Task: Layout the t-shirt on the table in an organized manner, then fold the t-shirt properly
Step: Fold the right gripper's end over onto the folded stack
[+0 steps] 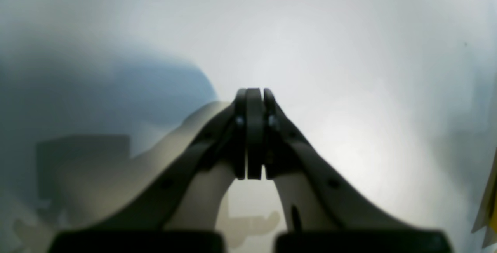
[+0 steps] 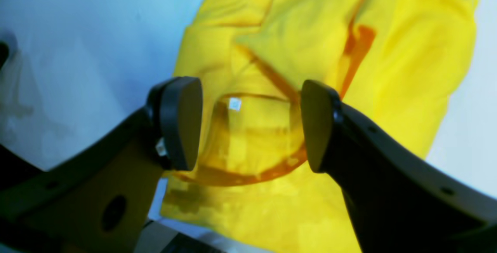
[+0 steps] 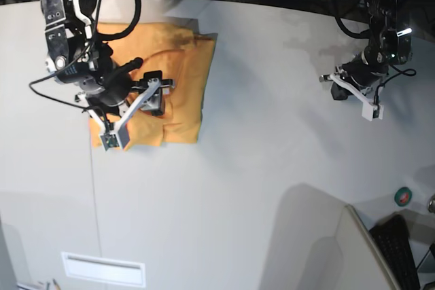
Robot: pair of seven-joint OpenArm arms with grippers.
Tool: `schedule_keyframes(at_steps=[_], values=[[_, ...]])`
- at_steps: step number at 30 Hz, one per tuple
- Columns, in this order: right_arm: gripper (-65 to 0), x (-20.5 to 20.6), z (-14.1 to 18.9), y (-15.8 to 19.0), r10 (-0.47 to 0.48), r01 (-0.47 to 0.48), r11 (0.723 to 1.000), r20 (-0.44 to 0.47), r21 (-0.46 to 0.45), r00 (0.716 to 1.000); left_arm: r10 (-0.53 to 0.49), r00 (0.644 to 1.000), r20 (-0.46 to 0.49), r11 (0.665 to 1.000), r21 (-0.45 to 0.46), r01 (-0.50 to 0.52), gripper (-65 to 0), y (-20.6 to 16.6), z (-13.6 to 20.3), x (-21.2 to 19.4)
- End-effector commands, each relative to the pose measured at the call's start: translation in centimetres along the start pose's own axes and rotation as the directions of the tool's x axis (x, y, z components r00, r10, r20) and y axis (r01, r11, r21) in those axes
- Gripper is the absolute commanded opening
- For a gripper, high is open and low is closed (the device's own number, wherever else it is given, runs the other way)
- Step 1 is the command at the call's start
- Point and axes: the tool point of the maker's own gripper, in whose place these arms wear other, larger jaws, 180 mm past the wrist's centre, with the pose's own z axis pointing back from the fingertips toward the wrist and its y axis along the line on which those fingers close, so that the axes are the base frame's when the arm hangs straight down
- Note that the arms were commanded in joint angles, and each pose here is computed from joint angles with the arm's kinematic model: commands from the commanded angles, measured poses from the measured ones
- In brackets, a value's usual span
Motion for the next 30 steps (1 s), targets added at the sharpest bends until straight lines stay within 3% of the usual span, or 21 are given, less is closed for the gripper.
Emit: schedule_keyframes(at_steps=[1, 7, 16, 20, 21, 24, 30], values=[[-28.5, 1.1, -0.1, -0.3, 0.005, -0.005, 1.000, 0.030, -0.003, 1.000, -0.012, 0.999, 0.041, 1.000, -0.004, 0.012, -65.0, 0.2, 0.3, 1.5], [-39.6, -0.4, -1.4, -1.2, -0.007, 0.007, 1.000, -0.029, -0.018, 1.000, -0.012, 0.999, 0.041, 1.000, -0.004, 0.012, -65.0, 0.2, 0.3, 1.5], [-40.2, -1.6, -2.7, -2.7, -0.017, 0.016, 0.999, -0.029, -0.048, 0.999, -0.013, 0.999, 0.040, 1.000, -0.003, 0.014, -65.0, 0.2, 0.3, 1.5], [-41.7, -1.1, -2.7, -2.9, -0.015, 0.016, 0.998, 0.018, -0.053, 1.000, -0.013, 0.999, 0.039, 1.000, -0.002, 0.013, -65.0, 0.2, 0.3, 1.4], [-44.9, -0.8, -2.7, -2.9, -0.014, 0.016, 0.998, 0.032, -0.053, 0.999, -0.013, 0.999, 0.039, 1.000, -0.002, 0.013, -65.0, 0.2, 0.3, 1.4], [-64.5, -0.3, -2.7, -2.9, -0.011, 0.013, 0.999, 0.052, -0.052, 0.999, -0.012, 0.999, 0.038, 1.000, -0.002, 0.013, -65.0, 0.2, 0.3, 1.4], [-65.0, 1.1, -2.9, -1.8, -0.023, 0.026, 0.999, 0.084, -0.030, 0.996, -0.015, 0.999, 0.042, 1.000, -0.005, 0.015, -65.0, 0.1, 0.2, 1.6]])
